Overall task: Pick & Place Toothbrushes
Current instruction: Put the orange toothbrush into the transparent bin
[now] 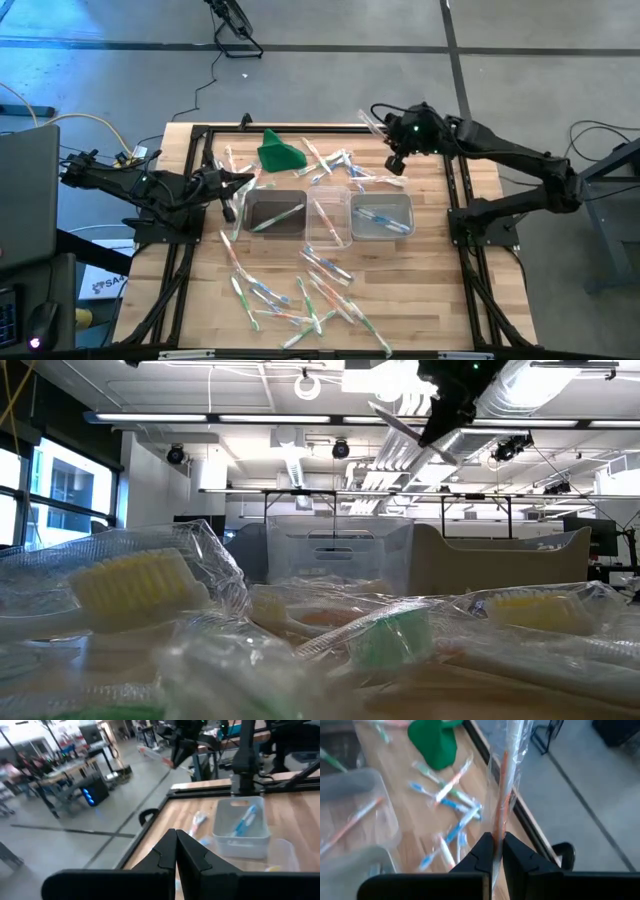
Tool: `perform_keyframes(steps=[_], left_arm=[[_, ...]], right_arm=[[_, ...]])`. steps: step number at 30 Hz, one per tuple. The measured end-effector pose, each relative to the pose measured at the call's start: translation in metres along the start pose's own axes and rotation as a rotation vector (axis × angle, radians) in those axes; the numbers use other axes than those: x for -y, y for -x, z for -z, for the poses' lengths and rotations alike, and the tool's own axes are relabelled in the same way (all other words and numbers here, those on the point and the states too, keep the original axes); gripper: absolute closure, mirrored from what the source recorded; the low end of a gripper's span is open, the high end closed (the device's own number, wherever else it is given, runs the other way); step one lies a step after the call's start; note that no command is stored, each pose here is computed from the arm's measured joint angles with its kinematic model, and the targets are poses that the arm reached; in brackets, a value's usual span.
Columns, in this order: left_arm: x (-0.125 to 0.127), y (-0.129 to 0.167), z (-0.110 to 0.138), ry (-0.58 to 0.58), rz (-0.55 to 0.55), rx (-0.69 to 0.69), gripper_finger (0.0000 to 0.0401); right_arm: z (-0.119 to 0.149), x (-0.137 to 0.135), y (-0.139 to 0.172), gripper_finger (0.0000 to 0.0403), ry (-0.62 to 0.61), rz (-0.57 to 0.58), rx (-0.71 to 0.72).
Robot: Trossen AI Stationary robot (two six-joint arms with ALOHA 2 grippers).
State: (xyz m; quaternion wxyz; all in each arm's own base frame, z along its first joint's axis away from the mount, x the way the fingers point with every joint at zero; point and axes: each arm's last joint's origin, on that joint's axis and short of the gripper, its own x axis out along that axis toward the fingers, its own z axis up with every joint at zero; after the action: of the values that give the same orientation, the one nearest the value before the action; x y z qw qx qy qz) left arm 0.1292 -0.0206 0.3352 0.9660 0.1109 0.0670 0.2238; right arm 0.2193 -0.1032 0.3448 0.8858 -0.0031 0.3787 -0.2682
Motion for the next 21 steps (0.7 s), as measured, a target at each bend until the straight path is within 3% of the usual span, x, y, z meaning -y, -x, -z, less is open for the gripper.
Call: perform_keyframes(steps=[5,11,17,21], left_arm=[[-0.002,0.0,0.001,-0.026,-0.066,-0.015,0.04],[0.0,0.0,0.009,0.077,-0.031,-0.074,0.04],[0.015,-0.008,0.045,0.175,-0.023,-0.149,0.04],[0.026,-0.016,0.068,0.23,-0.022,-0.122,0.04]], right_arm=[[-0.011,-0.021,-0.005,0.0389,0.02,-0.017,0.082],[-0.017,-0.043,-0.014,0.0389,0.065,-0.063,0.109],[-0.021,-0.068,-0.029,0.0389,0.109,-0.11,0.115],[-0.023,-0.081,-0.038,0.0389,0.127,-0.133,0.131]])
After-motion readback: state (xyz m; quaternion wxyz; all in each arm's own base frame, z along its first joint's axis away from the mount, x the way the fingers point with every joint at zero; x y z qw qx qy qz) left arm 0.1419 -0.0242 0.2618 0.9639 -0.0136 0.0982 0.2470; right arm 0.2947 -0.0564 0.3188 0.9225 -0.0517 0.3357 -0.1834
